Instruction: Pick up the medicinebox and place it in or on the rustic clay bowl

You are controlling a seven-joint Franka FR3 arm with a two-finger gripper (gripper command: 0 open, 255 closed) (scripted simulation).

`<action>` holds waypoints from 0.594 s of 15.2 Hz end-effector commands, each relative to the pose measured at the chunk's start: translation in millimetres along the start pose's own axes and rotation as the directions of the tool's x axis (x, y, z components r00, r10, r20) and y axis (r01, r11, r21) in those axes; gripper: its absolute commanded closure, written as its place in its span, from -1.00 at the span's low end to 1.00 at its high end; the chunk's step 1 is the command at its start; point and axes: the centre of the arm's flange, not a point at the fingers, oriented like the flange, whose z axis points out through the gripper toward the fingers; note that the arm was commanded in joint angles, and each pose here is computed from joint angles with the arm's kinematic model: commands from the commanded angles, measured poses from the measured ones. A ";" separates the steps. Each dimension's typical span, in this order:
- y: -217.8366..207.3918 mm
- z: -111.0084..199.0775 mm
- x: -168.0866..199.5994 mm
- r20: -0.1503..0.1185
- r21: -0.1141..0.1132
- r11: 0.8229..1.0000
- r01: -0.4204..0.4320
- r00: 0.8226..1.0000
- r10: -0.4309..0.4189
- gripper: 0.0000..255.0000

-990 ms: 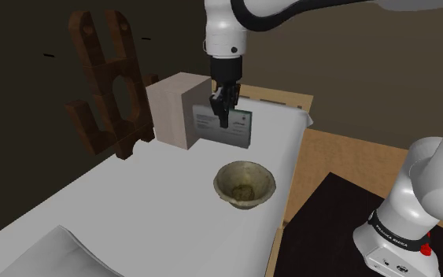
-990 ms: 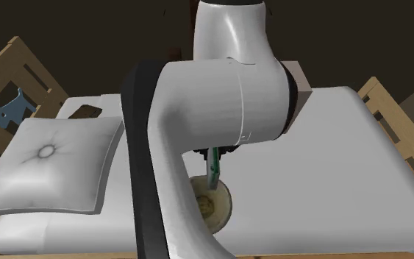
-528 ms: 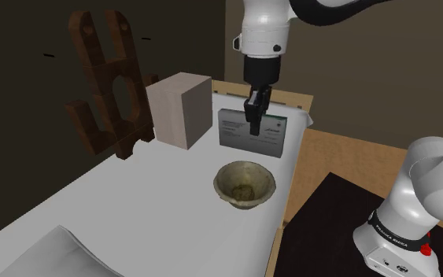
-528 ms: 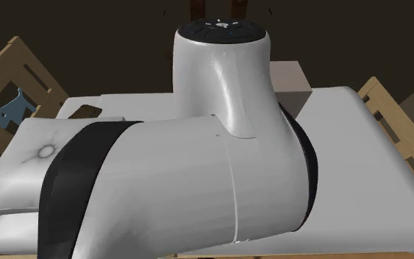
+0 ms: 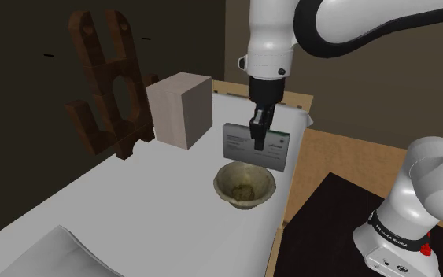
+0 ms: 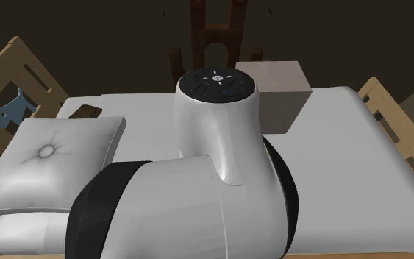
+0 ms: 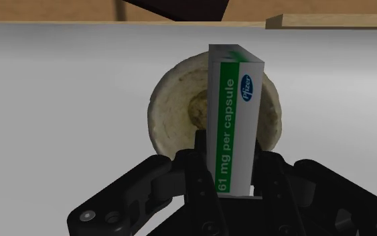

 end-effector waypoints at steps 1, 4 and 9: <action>0.0 10.8 0.6 -0.001 0.000 1.000 0.000 1.000 0.000 1.00; 0.6 26.6 1.4 -0.001 0.000 1.000 0.000 1.000 0.000 1.00; 1.7 53.0 2.6 -0.001 0.000 1.000 0.000 1.000 0.000 1.00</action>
